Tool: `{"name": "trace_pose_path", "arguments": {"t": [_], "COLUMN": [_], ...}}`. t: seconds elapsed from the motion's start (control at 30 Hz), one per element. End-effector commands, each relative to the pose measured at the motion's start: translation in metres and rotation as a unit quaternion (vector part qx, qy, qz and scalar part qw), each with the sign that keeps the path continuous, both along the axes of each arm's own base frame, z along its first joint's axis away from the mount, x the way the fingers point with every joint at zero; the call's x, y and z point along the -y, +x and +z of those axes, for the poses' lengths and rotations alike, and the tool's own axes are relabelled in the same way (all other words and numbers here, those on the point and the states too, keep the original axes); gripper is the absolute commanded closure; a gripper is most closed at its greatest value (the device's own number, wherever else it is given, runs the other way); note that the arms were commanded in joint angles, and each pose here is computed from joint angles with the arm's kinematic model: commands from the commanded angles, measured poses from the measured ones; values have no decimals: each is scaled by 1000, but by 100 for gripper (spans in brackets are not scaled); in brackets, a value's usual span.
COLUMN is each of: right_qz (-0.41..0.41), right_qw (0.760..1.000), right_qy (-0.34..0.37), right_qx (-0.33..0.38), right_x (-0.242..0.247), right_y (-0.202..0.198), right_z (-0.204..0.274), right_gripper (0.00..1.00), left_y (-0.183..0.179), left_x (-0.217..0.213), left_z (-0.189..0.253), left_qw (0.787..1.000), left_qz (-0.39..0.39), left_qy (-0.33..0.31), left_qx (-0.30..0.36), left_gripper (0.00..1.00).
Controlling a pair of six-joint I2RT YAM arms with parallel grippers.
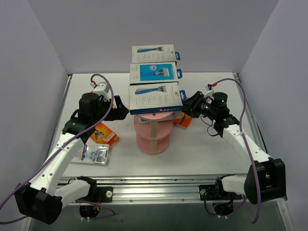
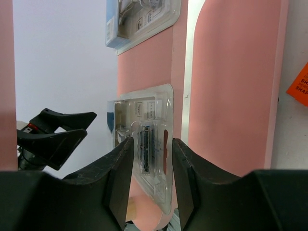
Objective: Place and organize the shaving razors onto the shelf
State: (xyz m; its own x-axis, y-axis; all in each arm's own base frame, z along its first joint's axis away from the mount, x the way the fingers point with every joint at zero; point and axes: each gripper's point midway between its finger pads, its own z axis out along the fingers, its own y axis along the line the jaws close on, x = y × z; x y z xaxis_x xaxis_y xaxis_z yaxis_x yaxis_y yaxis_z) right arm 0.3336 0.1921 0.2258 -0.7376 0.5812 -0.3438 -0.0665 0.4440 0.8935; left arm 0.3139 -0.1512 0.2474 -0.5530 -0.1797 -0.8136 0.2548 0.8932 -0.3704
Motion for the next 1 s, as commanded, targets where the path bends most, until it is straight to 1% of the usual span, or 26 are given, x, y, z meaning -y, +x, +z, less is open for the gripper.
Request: {"name": "trace_pose_path", "arguments": {"t": [0.0,0.13,0.27,0.33,0.4,0.53,0.6,0.63,0.67,0.77,0.8,0.83,0.9,0.97], "right_qz": [0,3,2,2,3,9,9,11,11,10,9,7,10,14], "right_qw": [999,999,998,998,998,998,998,998,998,998,998,998,998,998], "right_qy": [-15,-34,-49,-51,-52,-51,-50,-50,-49,-50,-51,-52,-53,-55], "right_qx": [35,32,29,29,30,35,35,35,37,35,34,33,32,34], "right_x": [0,1,2,2,1,-3,-4,-7,-7,-9,-9,-9,-10,-12], "right_y": [6,5,6,6,5,4,4,3,2,1,1,1,-1,-3], "right_z": [17,10,6,5,5,7,8,8,9,8,8,7,5,6], "right_gripper": [67,74,75,77,79,86,87,90,90,90,89,84,82,75], "left_y": [8,12,15,16,16,16,15,15,15,13,12,11,9,7], "left_x": [19,26,32,34,34,37,39,40,40,44,46,47,49,50], "left_z": [20,19,19,19,18,15,14,13,13,11,11,11,10,9], "left_qw": [998,996,995,994,994,993,992,991,991,989,987,987,985,984], "left_qz": [-12,-15,-19,-21,-21,-22,-23,-24,-25,-30,-30,-34,-35,-38], "left_qy": [-63,-83,-99,-106,-108,-120,-127,-130,-132,-148,-154,-159,-166,-171], "left_qx": [17,12,9,9,8,3,-1,0,-1,-8,-11,-12,-17,-18], "left_gripper": [6,5,5,2,2,0,0,7,12,19,24,26,28,29]}}
